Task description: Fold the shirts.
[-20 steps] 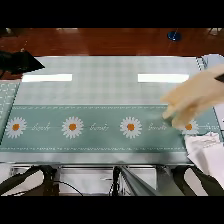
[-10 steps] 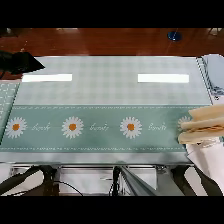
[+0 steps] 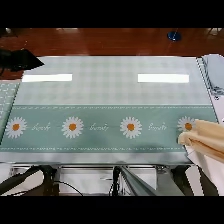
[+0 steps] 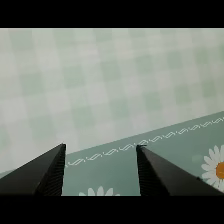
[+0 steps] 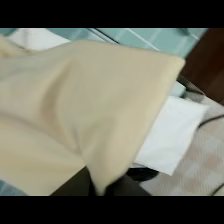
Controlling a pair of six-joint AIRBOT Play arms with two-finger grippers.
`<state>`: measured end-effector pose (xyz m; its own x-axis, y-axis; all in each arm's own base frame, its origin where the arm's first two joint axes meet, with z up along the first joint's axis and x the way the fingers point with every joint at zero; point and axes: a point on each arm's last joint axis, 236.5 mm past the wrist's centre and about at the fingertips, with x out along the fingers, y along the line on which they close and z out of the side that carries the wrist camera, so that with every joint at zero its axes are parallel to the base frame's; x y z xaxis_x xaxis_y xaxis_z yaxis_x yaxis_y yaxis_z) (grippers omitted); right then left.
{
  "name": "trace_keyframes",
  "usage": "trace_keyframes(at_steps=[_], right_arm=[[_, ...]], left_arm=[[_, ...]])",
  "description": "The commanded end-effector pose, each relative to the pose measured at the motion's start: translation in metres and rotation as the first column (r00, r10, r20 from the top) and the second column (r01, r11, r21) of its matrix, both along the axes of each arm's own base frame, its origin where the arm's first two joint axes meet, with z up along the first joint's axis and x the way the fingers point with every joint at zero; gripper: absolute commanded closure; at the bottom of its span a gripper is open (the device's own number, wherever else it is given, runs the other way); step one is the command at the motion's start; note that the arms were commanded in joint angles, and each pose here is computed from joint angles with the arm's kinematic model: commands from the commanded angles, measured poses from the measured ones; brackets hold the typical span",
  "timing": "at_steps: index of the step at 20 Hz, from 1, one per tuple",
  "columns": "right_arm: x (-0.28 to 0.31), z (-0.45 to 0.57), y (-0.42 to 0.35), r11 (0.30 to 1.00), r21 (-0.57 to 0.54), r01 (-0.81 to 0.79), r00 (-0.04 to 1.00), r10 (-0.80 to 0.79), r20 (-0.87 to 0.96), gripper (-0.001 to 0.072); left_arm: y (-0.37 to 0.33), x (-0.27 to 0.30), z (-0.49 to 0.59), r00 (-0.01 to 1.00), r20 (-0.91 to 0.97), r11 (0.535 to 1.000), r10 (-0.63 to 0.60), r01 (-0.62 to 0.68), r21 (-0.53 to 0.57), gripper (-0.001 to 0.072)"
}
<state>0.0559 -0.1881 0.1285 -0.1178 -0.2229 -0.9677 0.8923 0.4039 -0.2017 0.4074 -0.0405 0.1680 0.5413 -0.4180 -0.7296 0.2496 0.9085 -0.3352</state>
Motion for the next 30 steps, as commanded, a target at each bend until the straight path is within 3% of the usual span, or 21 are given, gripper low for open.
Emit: trace_keyframes(at_steps=[1,4,10,13,14,15,16,18,21,23,24,25,26,27,28,29,30], right_arm=[[-0.072,-0.024,0.011,0.979,0.083,0.186,0.972,-0.171,-0.160,0.0689],[-0.101,-0.045,0.024,0.953,0.148,0.263,0.944,-0.222,-0.245,0.0688],[-0.158,-0.058,0.021,0.952,0.086,0.292,0.842,-0.214,-0.495,0.0688],[-0.166,-0.067,0.014,0.964,0.074,0.254,0.828,-0.177,-0.532,0.0673],[-0.166,-0.071,0.012,0.969,0.074,0.235,0.830,-0.161,-0.534,0.0519],[-0.167,-0.075,0.008,0.974,0.065,0.219,0.831,-0.151,-0.536,0.0276],[-0.168,-0.078,0.002,0.979,0.049,0.198,0.830,-0.141,-0.540,0.0172],[-0.175,-0.076,-0.016,0.988,-0.022,0.151,0.812,-0.137,-0.567,0.0166],[-0.167,-0.073,-0.059,0.941,-0.284,0.185,0.835,-0.303,-0.459,0.0190],[-0.089,-0.082,-0.110,0.892,-0.411,0.189,0.964,-0.247,-0.094,0.0417],[-0.012,-0.060,-0.143,0.845,-0.501,0.186,0.975,-0.096,0.201,0.0416],[0.069,-0.011,-0.168,0.769,-0.582,0.264,0.861,0.083,0.502,0.0416],[0.141,0.055,-0.177,0.709,-0.557,0.433,0.598,0.236,0.766,0.0416],[0.203,0.099,-0.164,0.745,-0.455,0.487,0.363,0.301,0.882,0.0416],[0.269,0.116,-0.128,0.795,-0.524,0.307,0.339,0.423,0.841,0.0416],[0.341,0.112,-0.060,0.730,-0.680,-0.071,0.335,0.659,0.673,0.0416],[0.389,0.091,0.018,0.586,-0.705,-0.399,0.222,0.808,0.546,0.0417]], left_arm=[[0.005,0.012,0.006,0.998,0.050,1.000,0.030,-0.031,0.002,0.0171],[0.005,0.012,0.006,0.998,0.051,1.000,0.031,-0.031,0.003,0.0171],[0.005,0.012,0.006,0.998,0.051,1.000,0.031,-0.031,0.002,0.0171],[0.005,0.012,0.006,0.998,0.051,1.000,0.031,-0.031,0.002,0.0172],[0.005,0.012,0.006,0.998,0.051,1.000,0.031,-0.031,0.002,0.0171],[0.005,0.012,0.006,0.998,0.051,1.000,0.031,-0.031,0.002,0.0171],[0.005,0.012,0.006,0.998,0.051,0.999,0.032,-0.032,0.002,0.0171],[0.006,0.013,0.006,0.998,0.054,0.999,0.035,-0.035,0.005,0.0171],[0.010,0.015,0.000,0.998,0.041,0.999,0.039,-0.040,0.022,0.0171],[0.011,0.020,-0.006,0.999,0.032,0.999,0.043,-0.044,0.018,0.0171],[0.011,0.024,-0.010,0.998,0.031,0.999,0.048,-0.048,0.012,0.0170],[0.012,0.029,-0.013,0.998,0.033,0.998,0.056,-0.056,0.008,0.0170],[0.016,0.037,-0.014,0.996,0.052,0.998,0.067,-0.067,0.012,0.0169],[0.021,0.050,-0.015,0.993,0.109,0.997,0.048,-0.054,0.050,0.0169],[0.030,0.067,-0.015,0.983,0.182,0.994,0.025,-0.044,0.103,0.0169],[0.035,0.081,-0.017,0.974,0.225,0.990,0.028,-0.058,0.127,0.0169],[0.034,0.088,-0.023,0.973,0.229,0.990,0.031,-0.061,0.126,0.0169]])
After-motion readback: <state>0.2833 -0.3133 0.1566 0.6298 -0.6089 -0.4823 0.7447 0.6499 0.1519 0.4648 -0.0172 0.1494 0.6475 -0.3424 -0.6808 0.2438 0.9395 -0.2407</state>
